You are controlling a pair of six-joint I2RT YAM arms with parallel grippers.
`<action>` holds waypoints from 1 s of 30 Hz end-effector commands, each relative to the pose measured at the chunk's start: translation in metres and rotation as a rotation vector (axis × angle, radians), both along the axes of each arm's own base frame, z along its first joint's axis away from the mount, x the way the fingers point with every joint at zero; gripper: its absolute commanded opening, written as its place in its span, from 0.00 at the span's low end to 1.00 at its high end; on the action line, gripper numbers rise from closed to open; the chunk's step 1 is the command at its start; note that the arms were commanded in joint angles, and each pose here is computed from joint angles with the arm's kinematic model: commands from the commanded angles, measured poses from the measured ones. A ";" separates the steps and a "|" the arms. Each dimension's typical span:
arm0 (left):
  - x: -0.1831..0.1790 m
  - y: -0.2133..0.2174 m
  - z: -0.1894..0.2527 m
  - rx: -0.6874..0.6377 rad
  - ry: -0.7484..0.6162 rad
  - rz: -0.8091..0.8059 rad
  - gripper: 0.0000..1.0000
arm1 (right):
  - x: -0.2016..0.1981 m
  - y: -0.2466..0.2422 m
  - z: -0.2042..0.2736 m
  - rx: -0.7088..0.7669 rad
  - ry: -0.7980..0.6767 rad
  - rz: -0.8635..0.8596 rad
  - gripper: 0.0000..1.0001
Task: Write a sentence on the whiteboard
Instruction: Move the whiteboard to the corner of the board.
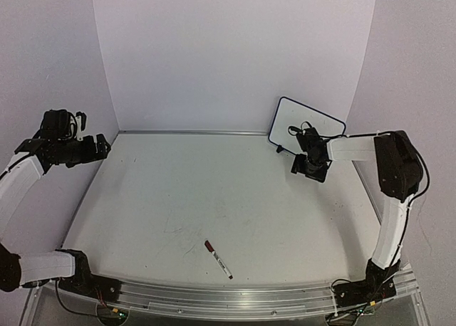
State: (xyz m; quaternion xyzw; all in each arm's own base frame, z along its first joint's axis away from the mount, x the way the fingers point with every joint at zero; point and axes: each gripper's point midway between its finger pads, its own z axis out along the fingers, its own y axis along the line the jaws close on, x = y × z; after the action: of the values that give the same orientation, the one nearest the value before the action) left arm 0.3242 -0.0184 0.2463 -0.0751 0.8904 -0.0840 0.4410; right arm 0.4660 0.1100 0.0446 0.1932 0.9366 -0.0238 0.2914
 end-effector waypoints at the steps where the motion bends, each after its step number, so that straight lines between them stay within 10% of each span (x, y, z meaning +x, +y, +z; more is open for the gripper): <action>1: 0.001 -0.001 0.011 0.011 -0.049 -0.014 0.99 | 0.027 -0.016 -0.004 -0.016 -0.006 -0.030 0.74; 30: -0.001 -0.001 0.013 0.002 -0.059 -0.009 0.99 | 0.067 -0.050 -0.027 -0.137 -0.033 -0.144 0.48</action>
State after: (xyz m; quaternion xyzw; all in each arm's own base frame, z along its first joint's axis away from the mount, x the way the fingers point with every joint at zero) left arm 0.3229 -0.0187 0.2483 -0.0744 0.8885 -0.0853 0.4447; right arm 0.5296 0.0703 0.0236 0.2210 0.9184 -0.0898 0.3157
